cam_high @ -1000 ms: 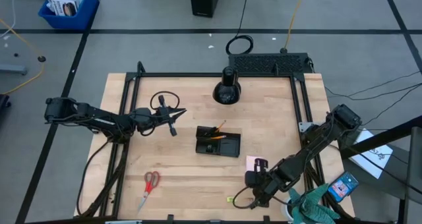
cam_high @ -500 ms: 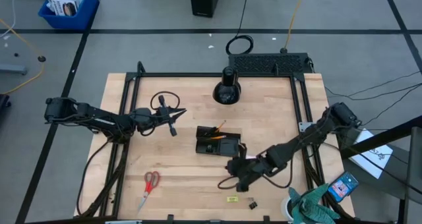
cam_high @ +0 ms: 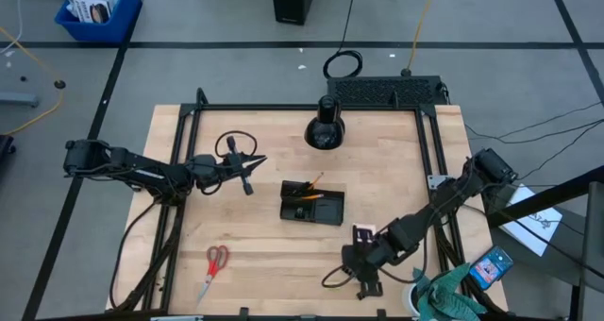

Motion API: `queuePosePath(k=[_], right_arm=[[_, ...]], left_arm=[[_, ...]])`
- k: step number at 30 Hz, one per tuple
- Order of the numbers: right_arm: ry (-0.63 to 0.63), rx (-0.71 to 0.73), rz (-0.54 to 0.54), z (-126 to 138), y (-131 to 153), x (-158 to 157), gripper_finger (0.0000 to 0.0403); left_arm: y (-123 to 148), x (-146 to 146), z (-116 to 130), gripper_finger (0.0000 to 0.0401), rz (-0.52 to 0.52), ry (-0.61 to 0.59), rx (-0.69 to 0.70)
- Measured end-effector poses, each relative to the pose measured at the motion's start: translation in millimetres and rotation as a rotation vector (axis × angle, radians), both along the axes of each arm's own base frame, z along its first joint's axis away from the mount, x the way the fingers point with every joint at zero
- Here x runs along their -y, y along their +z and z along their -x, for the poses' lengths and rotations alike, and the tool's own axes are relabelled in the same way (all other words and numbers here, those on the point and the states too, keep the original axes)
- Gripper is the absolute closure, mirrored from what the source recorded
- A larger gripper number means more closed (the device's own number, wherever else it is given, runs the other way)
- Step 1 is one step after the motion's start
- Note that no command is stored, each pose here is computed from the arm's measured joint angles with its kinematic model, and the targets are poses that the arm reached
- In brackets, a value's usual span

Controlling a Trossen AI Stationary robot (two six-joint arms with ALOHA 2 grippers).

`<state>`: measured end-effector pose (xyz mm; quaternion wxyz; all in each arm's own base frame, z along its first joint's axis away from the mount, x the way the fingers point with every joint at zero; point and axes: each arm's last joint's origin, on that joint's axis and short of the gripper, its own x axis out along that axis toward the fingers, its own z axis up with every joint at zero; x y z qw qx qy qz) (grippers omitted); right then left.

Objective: Pick and place office supplies into organizer
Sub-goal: Put the black binder clip into the black desk organizer

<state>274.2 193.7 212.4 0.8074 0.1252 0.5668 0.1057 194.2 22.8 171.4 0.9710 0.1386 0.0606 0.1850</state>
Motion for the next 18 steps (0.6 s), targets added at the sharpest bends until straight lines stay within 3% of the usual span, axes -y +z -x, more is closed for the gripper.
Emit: queuePosePath(k=[3,6,9,18], right_arm=[[-0.021,0.002,-0.002,-2,-2,4,0.0194],[-0.059,-0.014,0.016,-3,-11,14,0.0181],[-0.081,-0.033,0.020,-1,-23,21,0.0188],[-0.119,-0.038,-0.133,1,-48,28,0.0233]], left_arm=[[0,0,0,0.0370,0.007,0.000,0.003],[0,0,0,0.0370,0.007,0.000,0.003],[0,0,0,0.0370,0.001,0.000,0.000],[0,0,0,0.0370,-0.008,-0.001,-0.004]])
